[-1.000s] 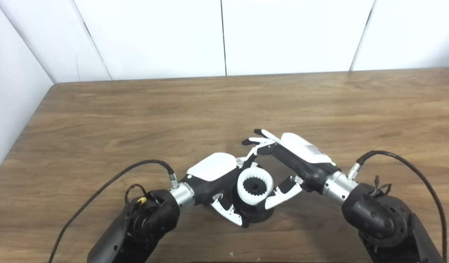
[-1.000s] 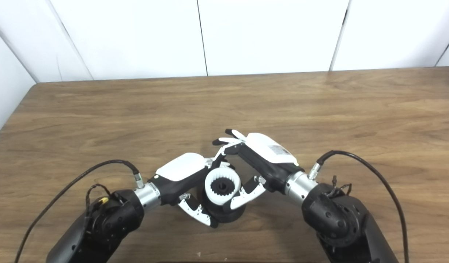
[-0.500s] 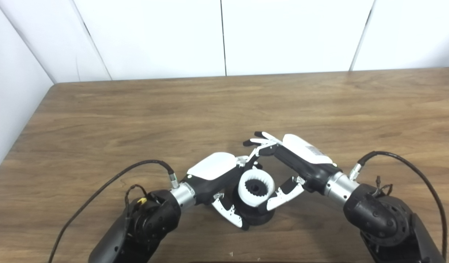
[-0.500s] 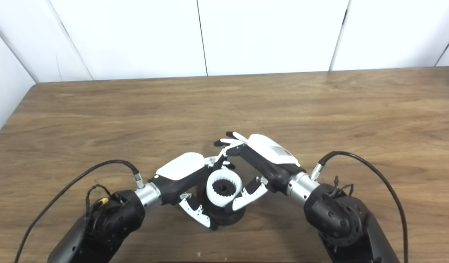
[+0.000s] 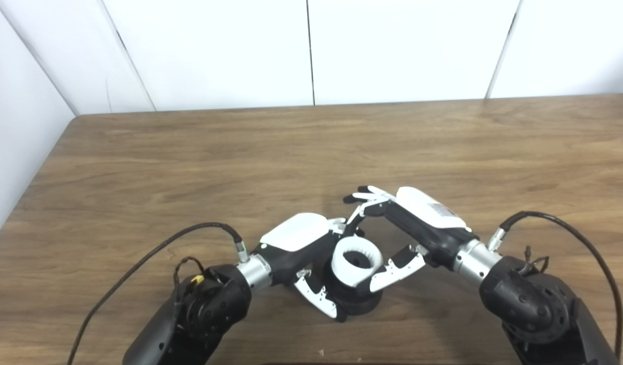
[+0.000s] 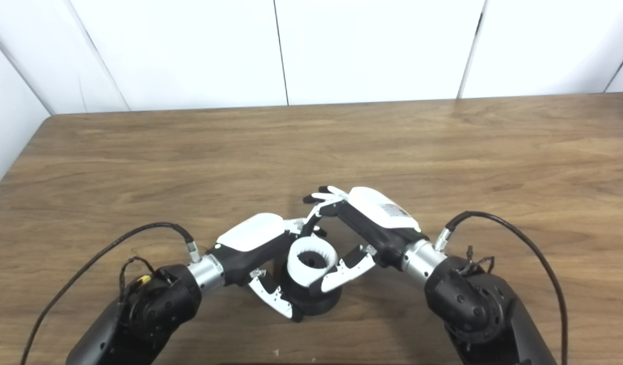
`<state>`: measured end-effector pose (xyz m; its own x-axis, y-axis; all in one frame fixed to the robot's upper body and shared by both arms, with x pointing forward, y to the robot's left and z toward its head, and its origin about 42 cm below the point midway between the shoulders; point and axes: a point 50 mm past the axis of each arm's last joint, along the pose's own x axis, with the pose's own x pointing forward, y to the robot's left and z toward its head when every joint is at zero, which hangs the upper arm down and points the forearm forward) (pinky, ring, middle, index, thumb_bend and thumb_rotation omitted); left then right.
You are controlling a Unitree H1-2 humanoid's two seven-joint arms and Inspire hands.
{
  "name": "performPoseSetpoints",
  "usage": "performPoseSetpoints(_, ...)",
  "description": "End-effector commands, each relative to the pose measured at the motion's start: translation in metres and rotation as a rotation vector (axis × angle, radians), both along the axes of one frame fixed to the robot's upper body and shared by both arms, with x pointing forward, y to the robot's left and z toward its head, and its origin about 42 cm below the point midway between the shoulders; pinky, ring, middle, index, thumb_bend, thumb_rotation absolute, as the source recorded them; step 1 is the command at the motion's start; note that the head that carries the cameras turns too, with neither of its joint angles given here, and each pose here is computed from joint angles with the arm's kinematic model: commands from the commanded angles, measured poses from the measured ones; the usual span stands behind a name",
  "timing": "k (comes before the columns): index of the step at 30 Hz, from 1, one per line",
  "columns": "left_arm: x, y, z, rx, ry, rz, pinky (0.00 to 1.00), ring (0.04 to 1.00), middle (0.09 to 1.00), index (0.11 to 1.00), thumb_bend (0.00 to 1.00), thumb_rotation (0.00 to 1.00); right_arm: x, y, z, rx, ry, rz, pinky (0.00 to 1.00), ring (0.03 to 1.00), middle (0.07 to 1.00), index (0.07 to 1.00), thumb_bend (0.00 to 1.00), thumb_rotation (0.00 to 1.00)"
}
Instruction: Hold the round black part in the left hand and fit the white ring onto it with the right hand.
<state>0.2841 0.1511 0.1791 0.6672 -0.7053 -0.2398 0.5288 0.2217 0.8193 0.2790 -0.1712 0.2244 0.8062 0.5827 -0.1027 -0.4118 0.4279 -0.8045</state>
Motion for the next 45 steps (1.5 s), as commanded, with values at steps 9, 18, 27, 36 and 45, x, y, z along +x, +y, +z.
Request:
performPoseSetpoints(9,0.001,0.005,-0.005,0.036,0.025,-0.017,0.91,0.957,0.905,0.747,0.94,0.29,0.007,-0.002,0.013,0.009,-0.052,-0.01,0.84,0.965,0.9,0.683,1.0,0.35)
performPoseSetpoints(18,0.007,0.014,-0.01,0.038,0.035,0.006,0.92,0.96,0.907,0.752,0.96,0.31,0.009,-0.003,0.018,0.017,-0.056,-0.014,0.84,0.955,0.898,0.674,1.0,0.35)
performPoseSetpoints(27,0.014,0.028,-0.01,0.03,0.038,0.052,0.92,0.951,0.906,0.797,1.0,0.31,0.011,-0.004,0.02,0.021,-0.063,-0.024,0.83,0.947,0.891,0.668,1.0,0.36)
performPoseSetpoints(36,0.018,0.047,0.005,0.003,0.058,0.112,0.88,0.958,0.91,0.822,1.0,0.29,0.015,-0.011,0.025,0.041,-0.055,-0.057,0.81,0.936,0.893,0.7,1.0,0.35)
performPoseSetpoints(45,0.023,0.062,0.019,-0.028,0.072,0.157,0.88,0.96,0.907,0.869,1.0,0.32,0.017,-0.018,0.028,0.062,-0.056,-0.088,0.8,0.936,0.896,0.692,1.0,0.33)
